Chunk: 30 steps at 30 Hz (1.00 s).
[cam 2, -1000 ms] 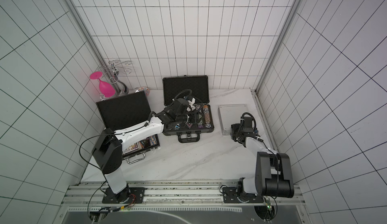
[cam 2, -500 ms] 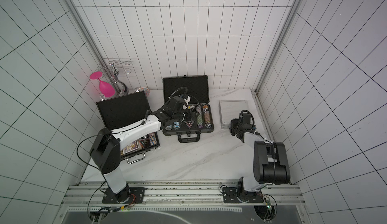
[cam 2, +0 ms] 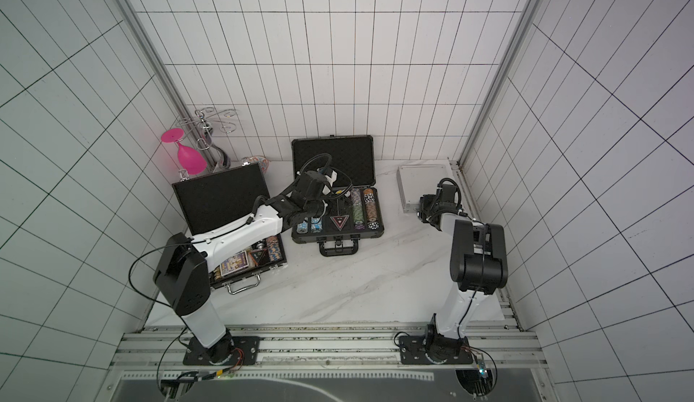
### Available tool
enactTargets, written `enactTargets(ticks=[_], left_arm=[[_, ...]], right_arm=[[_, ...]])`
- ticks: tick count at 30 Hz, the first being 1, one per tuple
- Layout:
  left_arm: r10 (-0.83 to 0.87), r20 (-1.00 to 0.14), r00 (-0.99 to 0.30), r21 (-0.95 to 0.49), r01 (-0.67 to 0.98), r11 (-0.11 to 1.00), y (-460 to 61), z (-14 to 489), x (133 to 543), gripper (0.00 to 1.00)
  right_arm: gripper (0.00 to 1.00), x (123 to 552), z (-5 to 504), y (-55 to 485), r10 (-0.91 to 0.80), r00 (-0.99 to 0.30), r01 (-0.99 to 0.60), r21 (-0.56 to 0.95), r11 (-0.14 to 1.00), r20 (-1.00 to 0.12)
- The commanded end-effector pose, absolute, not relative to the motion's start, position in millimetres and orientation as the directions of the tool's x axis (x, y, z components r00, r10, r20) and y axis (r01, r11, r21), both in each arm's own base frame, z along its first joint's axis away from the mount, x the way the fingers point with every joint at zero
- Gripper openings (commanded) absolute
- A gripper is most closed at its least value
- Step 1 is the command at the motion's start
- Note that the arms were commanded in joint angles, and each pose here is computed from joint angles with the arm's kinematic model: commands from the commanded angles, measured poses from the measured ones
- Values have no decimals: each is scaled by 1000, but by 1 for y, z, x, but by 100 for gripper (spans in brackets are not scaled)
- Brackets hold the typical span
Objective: Close the poker set cases
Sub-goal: Move the poker set case to the corner of the board.
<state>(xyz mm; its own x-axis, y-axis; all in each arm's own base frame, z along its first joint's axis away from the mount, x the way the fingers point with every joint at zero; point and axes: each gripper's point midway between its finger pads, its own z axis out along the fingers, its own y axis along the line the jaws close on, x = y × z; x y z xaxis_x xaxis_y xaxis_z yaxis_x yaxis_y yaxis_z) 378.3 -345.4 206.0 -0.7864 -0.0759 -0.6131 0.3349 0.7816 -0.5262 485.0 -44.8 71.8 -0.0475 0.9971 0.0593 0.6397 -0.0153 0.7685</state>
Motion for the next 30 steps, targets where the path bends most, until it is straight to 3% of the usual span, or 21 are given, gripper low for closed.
enactTargets(ticks=[1, 17, 21, 25, 30], left_arm=[[-89, -641, -762, -509, 336, 792, -336, 221, 386, 57], [-109, -635, -765, -512, 311, 801, -333, 215, 397, 57], [-125, -640, -759, -513, 300, 805, -328, 219, 402, 57], [-141, -656, -741, -494, 280, 823, -312, 225, 408, 57], [-191, -660, -726, -488, 222, 844, -282, 227, 423, 57]], right_arm=[[36, 485, 43, -72, 1000, 5, 723, 690, -23, 29], [36, 511, 55, -61, 997, -69, 698, 715, 28, 28], [49, 503, 77, -59, 996, -90, 673, 736, 71, -15], [58, 497, 115, -61, 985, -139, 622, 765, 170, -106], [61, 492, 159, -46, 930, -266, 507, 784, 358, -253]])
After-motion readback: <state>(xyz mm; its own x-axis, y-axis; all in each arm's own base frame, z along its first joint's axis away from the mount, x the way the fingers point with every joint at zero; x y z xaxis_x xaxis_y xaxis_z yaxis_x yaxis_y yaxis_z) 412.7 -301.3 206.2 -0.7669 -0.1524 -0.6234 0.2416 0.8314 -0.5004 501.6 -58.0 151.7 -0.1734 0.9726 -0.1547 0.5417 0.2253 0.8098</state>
